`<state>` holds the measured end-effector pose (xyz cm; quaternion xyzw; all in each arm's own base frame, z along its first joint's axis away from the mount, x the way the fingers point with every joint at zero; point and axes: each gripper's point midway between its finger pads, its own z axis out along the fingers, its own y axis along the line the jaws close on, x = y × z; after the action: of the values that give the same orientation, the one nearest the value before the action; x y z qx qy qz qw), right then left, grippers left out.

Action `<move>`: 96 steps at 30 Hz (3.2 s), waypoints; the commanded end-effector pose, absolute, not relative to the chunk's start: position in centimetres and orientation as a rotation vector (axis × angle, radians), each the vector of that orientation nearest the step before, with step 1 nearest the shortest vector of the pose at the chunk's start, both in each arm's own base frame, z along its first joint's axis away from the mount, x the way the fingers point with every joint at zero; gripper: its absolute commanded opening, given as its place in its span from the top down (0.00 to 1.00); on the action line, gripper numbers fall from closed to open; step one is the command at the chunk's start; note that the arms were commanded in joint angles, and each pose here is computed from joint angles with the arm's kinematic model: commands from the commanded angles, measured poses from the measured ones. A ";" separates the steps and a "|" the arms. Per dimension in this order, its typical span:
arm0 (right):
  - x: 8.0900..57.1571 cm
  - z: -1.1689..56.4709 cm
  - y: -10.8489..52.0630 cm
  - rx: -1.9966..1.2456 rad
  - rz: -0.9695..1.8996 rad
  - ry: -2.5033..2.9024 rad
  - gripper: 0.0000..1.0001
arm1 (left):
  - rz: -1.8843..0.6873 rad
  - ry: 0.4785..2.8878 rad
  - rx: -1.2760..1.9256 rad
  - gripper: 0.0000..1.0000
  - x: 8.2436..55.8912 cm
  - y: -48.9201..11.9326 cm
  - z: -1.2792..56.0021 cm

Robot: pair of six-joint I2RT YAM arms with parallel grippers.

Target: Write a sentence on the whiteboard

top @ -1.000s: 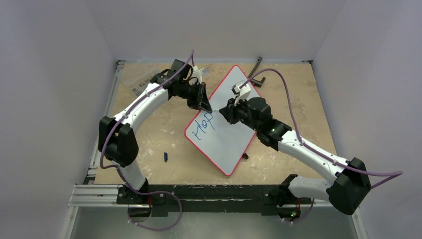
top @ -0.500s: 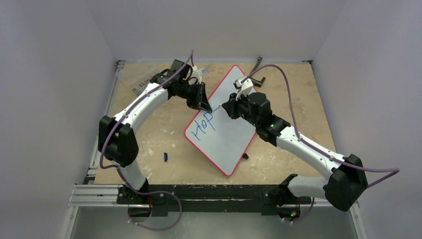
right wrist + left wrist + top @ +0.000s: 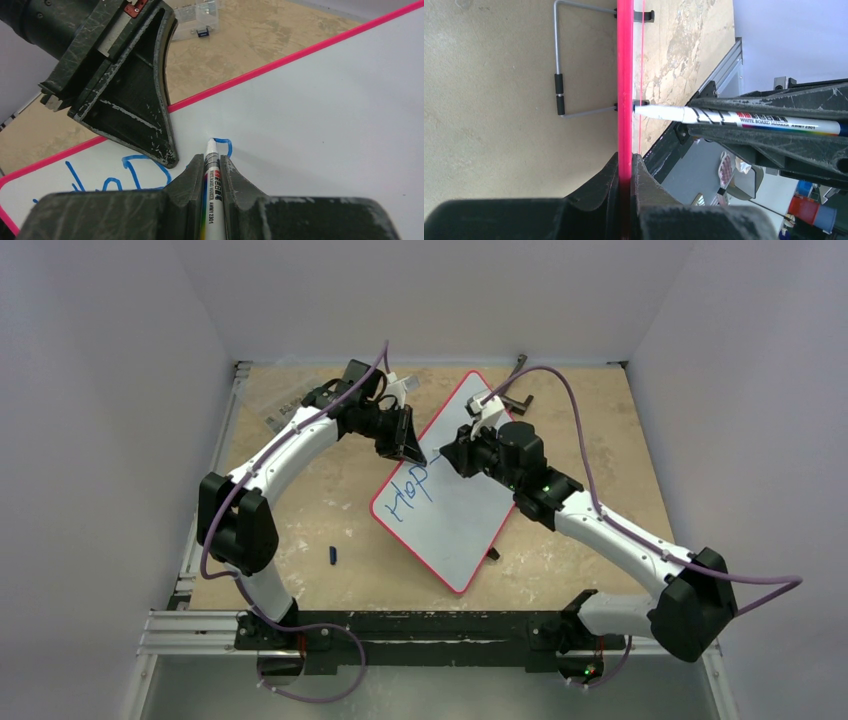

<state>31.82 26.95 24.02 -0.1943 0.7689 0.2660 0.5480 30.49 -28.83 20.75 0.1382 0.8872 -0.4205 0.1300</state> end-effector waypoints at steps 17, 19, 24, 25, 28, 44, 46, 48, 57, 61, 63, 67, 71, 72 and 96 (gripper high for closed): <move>28.4 22.0 27.4 -0.559 0.752 1.827 1.00 | -1.206 2.442 0.456 1.00 30.9 -28.9 24.1; 28.0 22.0 27.3 -0.561 0.763 1.825 1.00 | -1.207 2.441 0.456 1.00 30.9 -28.9 24.1; 27.7 21.7 27.1 -0.564 0.766 1.833 1.00 | -1.205 2.443 0.456 1.00 30.8 -28.9 24.1; 27.7 21.6 27.0 -0.563 0.761 1.836 1.00 | -1.205 2.440 0.456 1.00 30.8 -28.9 24.2; 27.7 21.2 26.8 -0.543 0.756 1.854 1.00 | -1.205 2.442 0.455 1.00 30.8 -28.9 24.1; 30.3 19.9 24.8 -0.381 0.585 1.935 1.00 | -1.203 2.436 0.459 1.00 30.8 -28.8 24.3; 30.5 20.1 24.7 -0.371 0.577 1.934 1.00 | -1.205 2.436 0.459 1.00 30.7 -28.8 24.3; 30.8 20.2 24.8 -0.365 0.573 1.933 1.00 | -1.206 2.436 0.459 1.00 30.7 -28.9 24.3; 31.9 20.7 24.9 -0.345 0.558 1.932 1.00 | -1.206 2.435 0.460 1.00 30.7 -28.9 24.3; 32.2 21.2 24.9 -0.343 0.553 1.927 1.00 | -1.207 2.433 0.461 1.00 30.7 -28.9 24.4; 32.2 21.6 24.7 -0.343 0.541 1.920 1.00 | -1.207 2.433 0.459 1.00 30.7 -28.8 24.4; 32.3 22.9 23.7 -0.340 0.497 1.892 1.00 | -1.205 2.434 0.460 1.00 30.7 -28.8 24.4; 31.9 24.4 23.0 -0.344 0.488 1.869 1.00 | -1.204 2.430 0.460 1.00 30.7 -28.8 24.5; 31.8 24.8 22.9 -0.342 0.491 1.861 1.00 | -1.204 2.429 0.460 1.00 30.7 -28.8 24.6; 28.5 26.8 20.9 -0.320 0.548 1.774 1.00 | -1.153 2.447 0.451 1.00 30.8 -28.4 24.0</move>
<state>28.45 21.14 25.92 -0.1397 0.7736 0.2343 0.5719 30.08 -28.58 21.47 0.1410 0.8896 -0.4100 0.1436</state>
